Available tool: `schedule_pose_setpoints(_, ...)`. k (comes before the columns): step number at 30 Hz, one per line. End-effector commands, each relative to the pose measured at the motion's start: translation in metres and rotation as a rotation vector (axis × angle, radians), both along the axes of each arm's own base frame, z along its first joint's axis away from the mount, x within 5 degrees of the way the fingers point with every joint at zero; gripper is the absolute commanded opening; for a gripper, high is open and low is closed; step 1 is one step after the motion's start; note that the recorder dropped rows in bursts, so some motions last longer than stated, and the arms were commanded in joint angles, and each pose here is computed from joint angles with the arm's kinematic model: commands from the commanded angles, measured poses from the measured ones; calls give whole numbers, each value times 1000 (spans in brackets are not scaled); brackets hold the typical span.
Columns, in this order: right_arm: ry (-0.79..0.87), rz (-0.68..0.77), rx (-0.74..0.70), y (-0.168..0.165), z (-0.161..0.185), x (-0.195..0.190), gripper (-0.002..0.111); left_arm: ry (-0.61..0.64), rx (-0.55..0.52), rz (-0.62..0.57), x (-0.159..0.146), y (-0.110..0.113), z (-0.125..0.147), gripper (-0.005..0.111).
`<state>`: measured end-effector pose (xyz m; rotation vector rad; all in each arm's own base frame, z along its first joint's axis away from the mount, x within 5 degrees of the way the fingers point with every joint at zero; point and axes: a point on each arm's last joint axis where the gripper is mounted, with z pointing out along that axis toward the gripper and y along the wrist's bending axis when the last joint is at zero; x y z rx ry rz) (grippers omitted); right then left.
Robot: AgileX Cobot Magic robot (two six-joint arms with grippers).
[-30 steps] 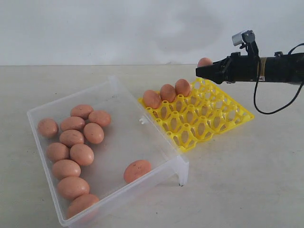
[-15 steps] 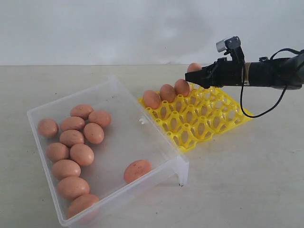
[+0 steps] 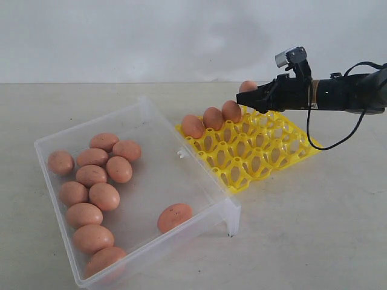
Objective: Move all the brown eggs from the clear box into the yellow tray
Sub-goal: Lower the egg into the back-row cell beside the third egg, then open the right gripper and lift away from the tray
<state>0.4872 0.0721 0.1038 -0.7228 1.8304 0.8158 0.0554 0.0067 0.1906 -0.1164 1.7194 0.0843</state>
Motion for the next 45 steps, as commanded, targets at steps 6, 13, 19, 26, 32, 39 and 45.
schedule_pose_setpoints(6, -26, 40, 27, 1, 9, -2, 54, -8, -4, -4, 0, 0, 2, -4)
schedule_pose_setpoints(13, -26, 39, 29, 1, 9, -2, 54, -8, -4, -4, 0, 0, 2, -4)
schedule_pose_setpoints(19, -41, -5, 71, 0, 13, 2, 54, -8, -4, -4, 0, 0, 2, -4)
schedule_pose_setpoints(26, -70, -31, 88, -1, 15, 4, 54, -8, -4, -4, 0, 0, 2, -4)
schedule_pose_setpoints(32, -95, -8, 114, 1, 19, 3, 53, -8, -4, -4, 0, 0, 2, -4)
schedule_pose_setpoints(39, -211, 141, 213, 9, 63, -9, 3, -8, -4, -4, 0, 0, 2, -4)
schedule_pose_setpoints(45, -328, 257, 145, 28, 123, -28, 0, -8, -4, -4, 0, 0, 2, -4)
